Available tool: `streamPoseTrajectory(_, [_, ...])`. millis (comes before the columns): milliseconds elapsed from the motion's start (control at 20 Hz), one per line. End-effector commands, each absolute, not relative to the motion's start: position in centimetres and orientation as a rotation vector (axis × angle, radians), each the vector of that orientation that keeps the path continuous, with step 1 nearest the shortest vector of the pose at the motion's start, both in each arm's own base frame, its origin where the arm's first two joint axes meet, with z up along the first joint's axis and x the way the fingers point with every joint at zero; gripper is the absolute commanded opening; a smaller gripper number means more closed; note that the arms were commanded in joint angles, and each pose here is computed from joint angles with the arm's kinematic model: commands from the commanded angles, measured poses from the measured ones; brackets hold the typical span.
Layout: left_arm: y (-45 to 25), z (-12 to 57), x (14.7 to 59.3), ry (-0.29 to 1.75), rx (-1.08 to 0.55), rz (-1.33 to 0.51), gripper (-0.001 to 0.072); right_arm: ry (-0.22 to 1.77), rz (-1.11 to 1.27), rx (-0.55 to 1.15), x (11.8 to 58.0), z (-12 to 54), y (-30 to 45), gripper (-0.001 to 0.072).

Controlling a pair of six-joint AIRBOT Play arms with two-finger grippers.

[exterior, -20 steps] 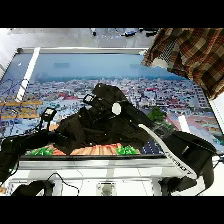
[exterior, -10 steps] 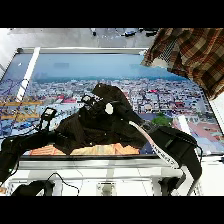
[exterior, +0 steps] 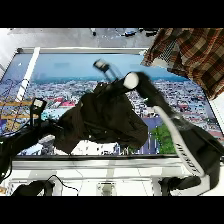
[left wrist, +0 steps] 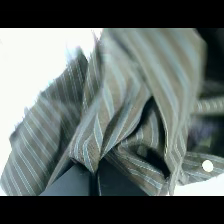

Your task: Fold the clothes and pants, and hang the long-sleeved shirts on hangers.

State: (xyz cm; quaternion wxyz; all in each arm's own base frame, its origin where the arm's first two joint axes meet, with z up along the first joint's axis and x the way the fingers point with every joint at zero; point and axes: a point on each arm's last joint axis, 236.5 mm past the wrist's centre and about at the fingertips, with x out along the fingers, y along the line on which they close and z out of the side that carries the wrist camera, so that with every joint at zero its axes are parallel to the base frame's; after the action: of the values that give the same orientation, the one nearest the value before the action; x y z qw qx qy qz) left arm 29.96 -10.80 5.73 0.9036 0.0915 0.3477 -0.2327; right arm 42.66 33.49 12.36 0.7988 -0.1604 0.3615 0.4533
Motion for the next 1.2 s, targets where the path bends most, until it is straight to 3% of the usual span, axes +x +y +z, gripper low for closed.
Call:
streamPoseTrajectory(0, [-10.5,9.3,31.9,0.581,0.229,-0.453,0.0026,0.647,0.961,-0.348,40.5,21.1,30.8,0.0034])
streamPoseTrajectory(50, [-10.5,9.5,32.1,0.568,0.233,-0.453,0.0026,0.628,0.962,-0.350,39.9,22.2,30.6,0.0034])
streamPoseTrajectory(100, [-10.6,9.7,32.2,0.559,0.222,-0.452,0.0072,0.615,0.965,-0.343,39.4,23.0,30.5,0.0034])
streamPoseTrajectory(150, [-10.8,10.0,32.3,0.550,0.202,-0.454,0.0316,0.610,0.964,-0.340,39.3,23.3,30.4,0.0034])
streamPoseTrajectory(200, [-11.2,10.3,32.3,0.543,0.171,-0.460,0.0473,0.617,0.962,-0.336,39.4,23.1,30.5,0.0034])
streamPoseTrajectory(250, [-11.8,10.7,32.2,0.535,0.127,-0.473,0.0519,0.629,0.960,-0.330,39.6,22.7,30.5,0.0034])
streamPoseTrajectory(450, [-11.4,16.8,31.1,0.393,0.036,-0.451,0.0516,0.677,0.958,-0.319,40.4,20.6,31.0,0.0034])
streamPoseTrajectory(600, [-3.4,18.8,30.5,0.375,0.030,-0.171,0.0469,0.691,0.958,-0.319,40.7,19.9,31.1,0.0034])
streamPoseTrajectory(750, [5.9,14.3,29.5,0.566,0.039,0.099,0.0469,0.691,0.959,-0.319,40.7,19.9,31.1,0.0035])
streamPoseTrajectory(1000, [17.3,6.3,31.7,0.678,-0.292,0.328,0.0467,0.691,0.959,-0.319,40.7,19.9,31.1,0.0035])
streamPoseTrajectory(1150, [22.6,0.4,30.2,0.820,-0.345,0.419,0.0468,0.693,0.967,-0.311,40.6,19.9,31.3,0.0035])
